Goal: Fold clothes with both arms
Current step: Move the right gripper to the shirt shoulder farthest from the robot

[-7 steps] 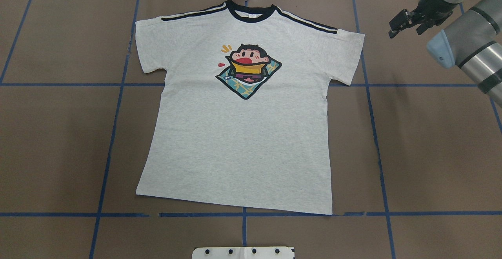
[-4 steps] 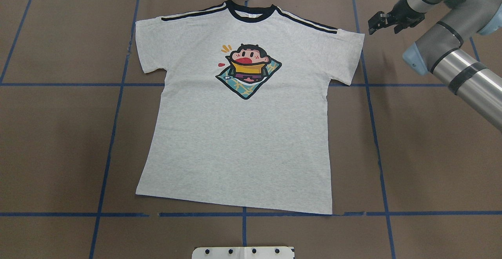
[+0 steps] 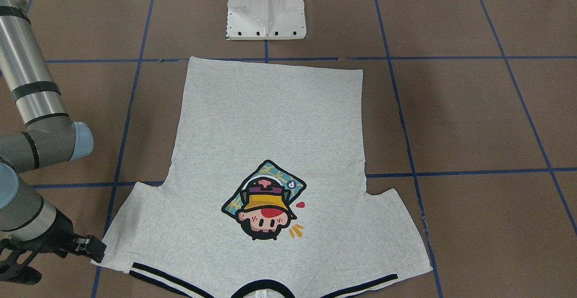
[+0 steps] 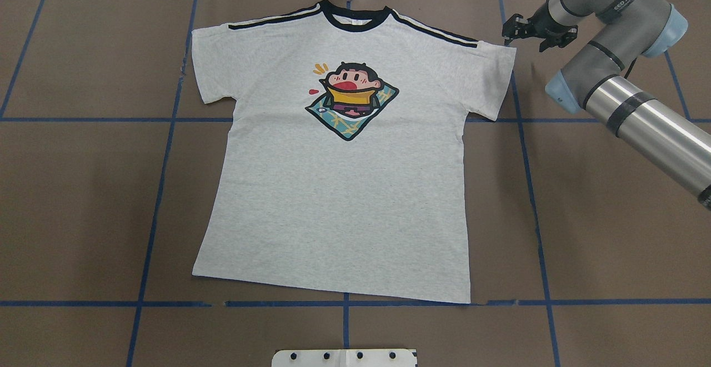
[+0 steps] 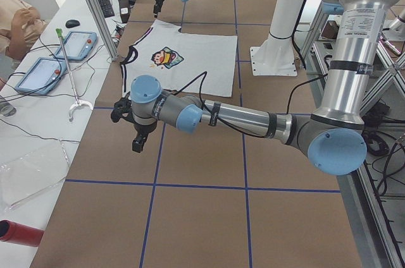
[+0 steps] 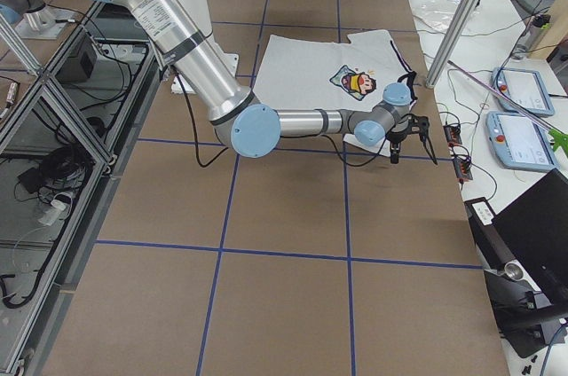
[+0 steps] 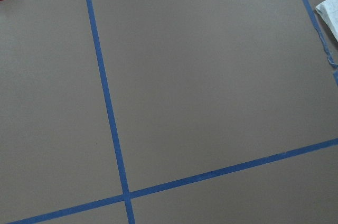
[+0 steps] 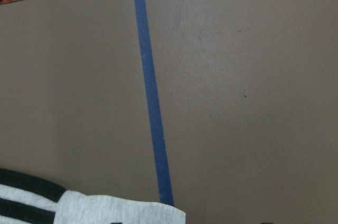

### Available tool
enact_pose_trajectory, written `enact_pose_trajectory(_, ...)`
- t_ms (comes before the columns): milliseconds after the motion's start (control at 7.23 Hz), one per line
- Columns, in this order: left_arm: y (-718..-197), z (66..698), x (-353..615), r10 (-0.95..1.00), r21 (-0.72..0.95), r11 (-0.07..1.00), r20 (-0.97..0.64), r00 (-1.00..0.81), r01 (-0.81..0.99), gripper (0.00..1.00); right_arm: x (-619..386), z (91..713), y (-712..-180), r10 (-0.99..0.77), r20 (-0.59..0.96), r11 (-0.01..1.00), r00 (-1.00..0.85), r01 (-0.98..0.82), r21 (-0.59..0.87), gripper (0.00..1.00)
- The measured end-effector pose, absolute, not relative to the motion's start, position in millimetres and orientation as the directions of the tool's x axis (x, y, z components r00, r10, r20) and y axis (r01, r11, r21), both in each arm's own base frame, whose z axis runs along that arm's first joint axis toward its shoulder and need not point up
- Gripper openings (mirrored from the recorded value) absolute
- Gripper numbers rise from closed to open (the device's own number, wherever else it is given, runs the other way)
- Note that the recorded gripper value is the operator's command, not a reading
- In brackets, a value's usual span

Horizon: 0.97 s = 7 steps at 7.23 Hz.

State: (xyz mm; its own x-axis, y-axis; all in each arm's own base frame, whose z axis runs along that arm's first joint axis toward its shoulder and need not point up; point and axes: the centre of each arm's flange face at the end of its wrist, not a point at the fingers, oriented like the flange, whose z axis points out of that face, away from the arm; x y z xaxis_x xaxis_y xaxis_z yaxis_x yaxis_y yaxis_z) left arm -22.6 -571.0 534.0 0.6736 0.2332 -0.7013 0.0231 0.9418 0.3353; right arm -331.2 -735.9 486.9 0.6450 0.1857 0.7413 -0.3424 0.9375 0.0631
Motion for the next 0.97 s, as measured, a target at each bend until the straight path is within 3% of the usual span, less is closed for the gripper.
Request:
enact_pose_trajectory(415,-569,533,-23,0.235,0.338,0.941,-0.703,0.671,0.024,0.99,-352,486,-736,0.225,0.722,0.909,0.654,-0.407,0.086,0.71)
enact_pose_trajectory(553,-567,533,-23,0.237,0.340,0.940,-0.702,0.671,0.024,0.99,-357,486,-734,0.227,0.718,0.906,0.658,-0.413,0.092,0.64)
enact_pose_trajectory(692,-566,532,-24,0.239,0.343,0.939,-0.701,0.671,0.023,0.99,-362,486,-732,0.225,0.716,0.906,0.661,-0.412,0.095,0.37)
enact_pose_trajectory(830,-565,532,-24,0.241,0.345,0.938,-0.700,0.672,0.023,0.99,-365,486,-731,0.223,0.716,0.907,0.662,-0.409,0.096,0.00)
enact_pose_trajectory(968,-564,531,-25,0.243,0.348,0.937,-0.700,0.672,0.023,0.99,-367,486,-730,0.223,0.715,0.908,0.663,-0.408,0.095,0.00)
